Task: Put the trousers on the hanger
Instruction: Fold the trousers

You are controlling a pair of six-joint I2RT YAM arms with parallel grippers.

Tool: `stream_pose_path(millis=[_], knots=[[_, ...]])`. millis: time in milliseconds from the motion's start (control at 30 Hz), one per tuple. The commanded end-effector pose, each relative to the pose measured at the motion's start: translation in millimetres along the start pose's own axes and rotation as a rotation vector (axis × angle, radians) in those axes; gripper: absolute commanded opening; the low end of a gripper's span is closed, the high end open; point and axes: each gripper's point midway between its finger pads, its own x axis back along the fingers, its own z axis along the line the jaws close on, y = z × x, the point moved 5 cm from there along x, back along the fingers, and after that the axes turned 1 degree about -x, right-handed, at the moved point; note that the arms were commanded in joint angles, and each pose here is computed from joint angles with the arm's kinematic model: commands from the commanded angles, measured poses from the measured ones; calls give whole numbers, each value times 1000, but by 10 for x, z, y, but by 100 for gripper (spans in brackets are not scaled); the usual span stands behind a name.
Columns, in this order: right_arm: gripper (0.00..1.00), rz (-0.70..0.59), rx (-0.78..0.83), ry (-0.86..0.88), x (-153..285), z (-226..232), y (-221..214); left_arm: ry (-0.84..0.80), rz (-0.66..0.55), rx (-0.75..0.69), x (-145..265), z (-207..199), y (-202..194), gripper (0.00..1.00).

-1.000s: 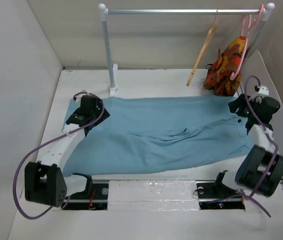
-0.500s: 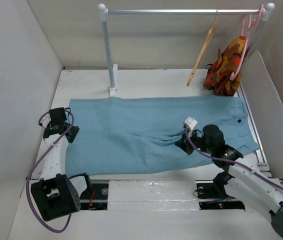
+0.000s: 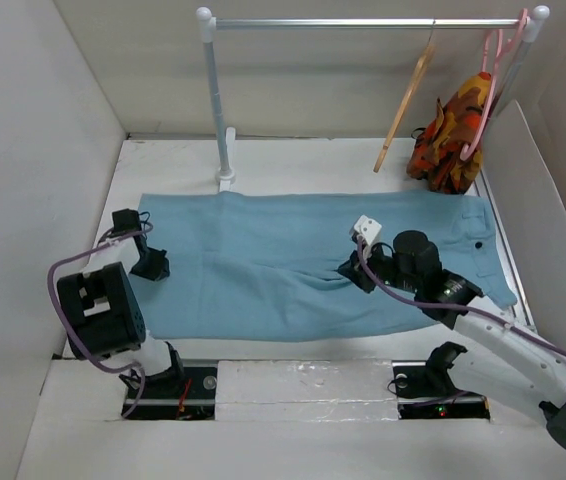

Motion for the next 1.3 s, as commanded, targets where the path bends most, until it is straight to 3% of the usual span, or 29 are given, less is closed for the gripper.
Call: stream_pose_path(millis=[0, 200, 333, 367, 400, 467, 500, 533, 600, 767, 900, 1100, 1267], knots=[[13, -85, 48, -41, 121, -128, 364, 71, -65, 5, -310, -49, 179, 0], [14, -84, 79, -33, 139, -338, 537, 17, -86, -28, -299, -480, 436, 0], [19, -76, 98, 38, 115, -296, 527, -31, -181, -106, 151, -594, 480, 0], [20, -72, 106, 48, 118, -266, 515, -40, -187, -117, 225, -527, 445, 3], [20, -74, 123, 60, 133, -221, 511, -92, -233, -116, 498, -497, 457, 14], [22, -62, 127, 84, 131, -165, 423, -81, -293, -100, 671, -303, 462, 26], [22, -77, 136, 85, 161, -148, 421, -118, -348, -59, 897, -179, 528, 39], [22, -84, 144, 108, 160, -96, 402, -127, -366, -36, 962, -91, 526, 45], [22, -83, 133, 128, 144, -45, 297, -125, -362, 20, 974, 179, 450, 54], [22, -62, 163, 179, 214, 54, 170, -34, -232, 241, 615, 602, 329, 51], [23, -10, 183, 168, 298, 7, 32, 49, -233, 413, 533, 855, 437, 51], [23, 26, 127, 206, 351, -16, -104, 173, -217, 532, 348, 1122, 546, 54], [21, 50, 118, 216, 389, -41, -174, 183, -248, 473, 224, 1145, 630, 64]])
